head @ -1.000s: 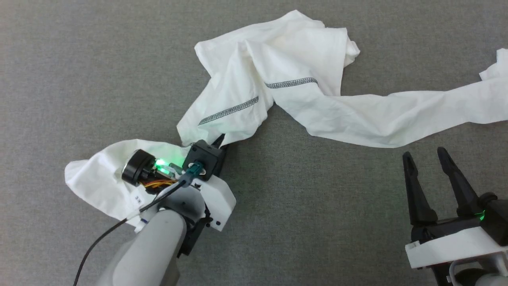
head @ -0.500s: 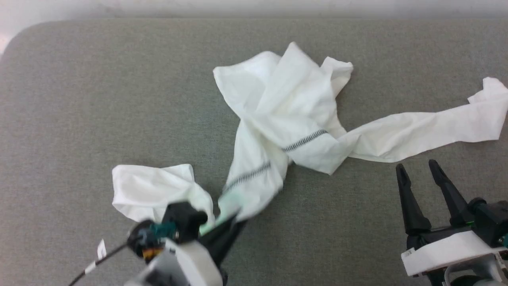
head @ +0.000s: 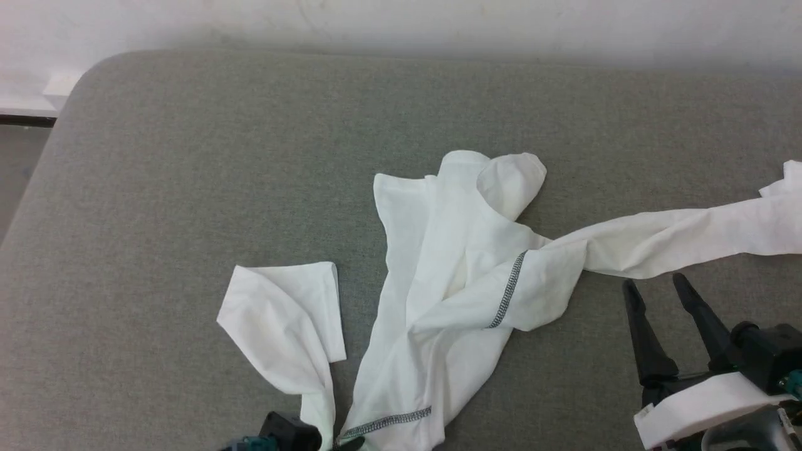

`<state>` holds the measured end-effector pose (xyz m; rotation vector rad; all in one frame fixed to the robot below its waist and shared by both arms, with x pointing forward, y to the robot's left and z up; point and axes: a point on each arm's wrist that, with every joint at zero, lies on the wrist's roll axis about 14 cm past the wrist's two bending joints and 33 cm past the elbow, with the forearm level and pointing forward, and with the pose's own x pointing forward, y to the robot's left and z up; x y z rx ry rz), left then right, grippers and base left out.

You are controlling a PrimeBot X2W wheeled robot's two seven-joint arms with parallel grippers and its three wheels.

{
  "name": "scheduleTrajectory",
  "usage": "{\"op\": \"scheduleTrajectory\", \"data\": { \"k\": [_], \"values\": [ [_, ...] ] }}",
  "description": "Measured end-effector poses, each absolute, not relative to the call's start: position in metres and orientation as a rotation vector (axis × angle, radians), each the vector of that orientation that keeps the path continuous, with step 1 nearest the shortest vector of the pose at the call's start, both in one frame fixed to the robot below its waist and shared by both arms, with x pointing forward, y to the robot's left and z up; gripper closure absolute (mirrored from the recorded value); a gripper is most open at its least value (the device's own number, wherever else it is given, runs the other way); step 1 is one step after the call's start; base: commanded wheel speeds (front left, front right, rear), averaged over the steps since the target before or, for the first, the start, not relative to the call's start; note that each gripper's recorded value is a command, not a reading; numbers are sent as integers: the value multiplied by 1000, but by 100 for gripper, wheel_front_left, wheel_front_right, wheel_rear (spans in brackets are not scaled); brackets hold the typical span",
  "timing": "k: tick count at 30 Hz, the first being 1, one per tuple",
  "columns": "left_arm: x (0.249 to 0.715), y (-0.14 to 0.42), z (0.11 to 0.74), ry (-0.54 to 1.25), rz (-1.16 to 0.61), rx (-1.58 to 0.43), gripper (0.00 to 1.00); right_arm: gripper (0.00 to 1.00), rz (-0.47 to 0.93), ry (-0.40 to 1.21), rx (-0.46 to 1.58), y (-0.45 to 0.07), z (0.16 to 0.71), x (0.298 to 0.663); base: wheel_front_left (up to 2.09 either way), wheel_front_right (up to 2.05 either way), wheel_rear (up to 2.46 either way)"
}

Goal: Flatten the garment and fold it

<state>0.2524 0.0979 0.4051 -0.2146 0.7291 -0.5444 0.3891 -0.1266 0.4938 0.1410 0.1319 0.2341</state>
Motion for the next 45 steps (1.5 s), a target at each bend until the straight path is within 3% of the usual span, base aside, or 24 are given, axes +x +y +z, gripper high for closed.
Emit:
{"op": "scheduleTrajectory", "data": {
  "k": [10, 12, 18, 23, 29, 36, 45],
  "values": [
    [303, 88, 521, 333, -524, -683, 0, 0, 240, 125, 139, -125, 500, 379, 0, 0, 0],
    [320, 112, 537, 219, -448, -635, 0, 0, 233, 126, 138, -128, 500, 377, 0, 0, 0],
    [355, 179, 560, -99, -148, -245, 0, 0, 215, 135, 146, -133, 497, 372, 0, 0, 0],
    [356, 189, 547, -148, -45, -118, 0, 0, 207, 145, 146, -136, 494, 369, 0, 0, 0],
    [349, 191, 533, -125, 26, -138, 0, 0, 249, 149, 134, -122, 496, 374, 0, 0, 0],
    [346, 198, 523, -101, 68, -159, 0, 0, 380, 128, 88, -77, 525, 412, 0, 0, 0],
    [350, 202, 510, -70, 98, -198, 0, 0, 550, 443, -74, -17, 483, 451, 0, 0, 0]
  ]
}}
